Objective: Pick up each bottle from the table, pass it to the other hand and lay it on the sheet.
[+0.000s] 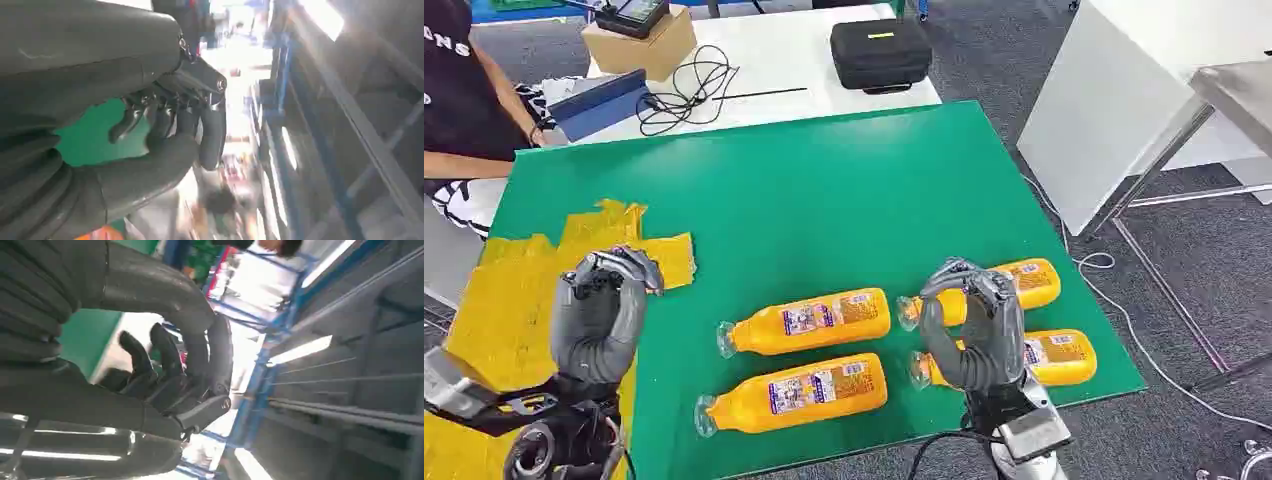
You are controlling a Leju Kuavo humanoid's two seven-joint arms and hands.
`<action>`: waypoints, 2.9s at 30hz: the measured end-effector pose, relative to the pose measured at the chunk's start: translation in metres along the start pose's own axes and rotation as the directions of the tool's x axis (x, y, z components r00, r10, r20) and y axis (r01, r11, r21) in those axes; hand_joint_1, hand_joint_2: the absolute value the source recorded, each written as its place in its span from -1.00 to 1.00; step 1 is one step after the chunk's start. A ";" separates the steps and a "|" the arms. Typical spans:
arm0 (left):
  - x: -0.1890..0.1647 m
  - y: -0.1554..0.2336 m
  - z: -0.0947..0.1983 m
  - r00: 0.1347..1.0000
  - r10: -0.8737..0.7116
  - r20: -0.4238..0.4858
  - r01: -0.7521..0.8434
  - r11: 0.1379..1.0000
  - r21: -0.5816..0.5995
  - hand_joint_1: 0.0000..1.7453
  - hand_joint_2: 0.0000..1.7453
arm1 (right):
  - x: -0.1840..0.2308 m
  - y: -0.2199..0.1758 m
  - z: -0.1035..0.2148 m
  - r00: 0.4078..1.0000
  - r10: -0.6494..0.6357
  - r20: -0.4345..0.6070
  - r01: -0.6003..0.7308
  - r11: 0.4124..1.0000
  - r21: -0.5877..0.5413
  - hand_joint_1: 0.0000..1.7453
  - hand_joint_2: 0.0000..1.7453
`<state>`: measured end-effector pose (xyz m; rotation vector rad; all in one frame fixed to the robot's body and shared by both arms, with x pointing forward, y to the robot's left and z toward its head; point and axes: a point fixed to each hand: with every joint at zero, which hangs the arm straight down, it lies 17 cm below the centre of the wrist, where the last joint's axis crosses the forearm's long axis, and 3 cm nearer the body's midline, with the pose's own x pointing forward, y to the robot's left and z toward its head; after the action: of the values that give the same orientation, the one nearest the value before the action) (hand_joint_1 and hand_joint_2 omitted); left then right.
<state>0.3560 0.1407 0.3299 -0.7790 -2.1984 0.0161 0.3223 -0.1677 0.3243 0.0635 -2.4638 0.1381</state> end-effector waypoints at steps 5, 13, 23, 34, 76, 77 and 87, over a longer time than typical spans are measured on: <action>-0.063 0.005 0.027 0.911 -0.413 -0.017 0.412 0.905 0.102 1.00 1.00 | -0.060 0.034 0.049 0.981 -0.053 -0.188 0.033 0.993 -0.111 1.00 1.00; -0.088 0.004 0.036 0.916 -0.390 -0.096 0.399 0.912 0.094 1.00 1.00 | -0.078 0.049 0.064 0.960 -0.073 -0.269 0.047 0.994 -0.103 1.00 1.00; -0.097 0.000 0.032 0.923 -0.366 -0.118 0.376 0.924 0.073 -1.00 1.00 | -0.078 0.039 0.068 0.956 0.045 -0.288 -0.072 0.994 -0.082 -1.00 1.00; -0.102 0.004 0.032 0.918 -0.369 -0.146 0.384 0.920 0.086 -1.00 1.00 | -0.056 0.008 0.053 0.951 -0.070 -0.300 0.047 0.995 -0.082 -1.00 1.00; -0.126 0.053 0.051 0.888 -0.366 -0.278 0.412 0.903 0.126 -1.00 1.00 | -0.106 -0.217 0.151 0.242 0.956 -0.168 -0.554 0.278 0.785 -1.00 1.00; -0.127 0.055 0.052 0.887 -0.365 -0.281 0.412 0.902 0.129 -1.00 1.00 | -0.104 -0.222 0.150 0.229 0.960 -0.160 -0.555 0.264 0.788 -1.00 1.00; -0.130 0.066 0.057 0.889 -0.343 -0.303 0.401 0.903 0.152 -1.00 1.00 | -0.101 -0.242 0.177 0.157 0.979 -0.127 -0.463 0.186 0.867 -1.00 1.00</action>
<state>0.4166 0.1376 0.1860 -0.2123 -2.0087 -0.0468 0.3108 -0.4275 0.1444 -0.9308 -1.2122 1.3101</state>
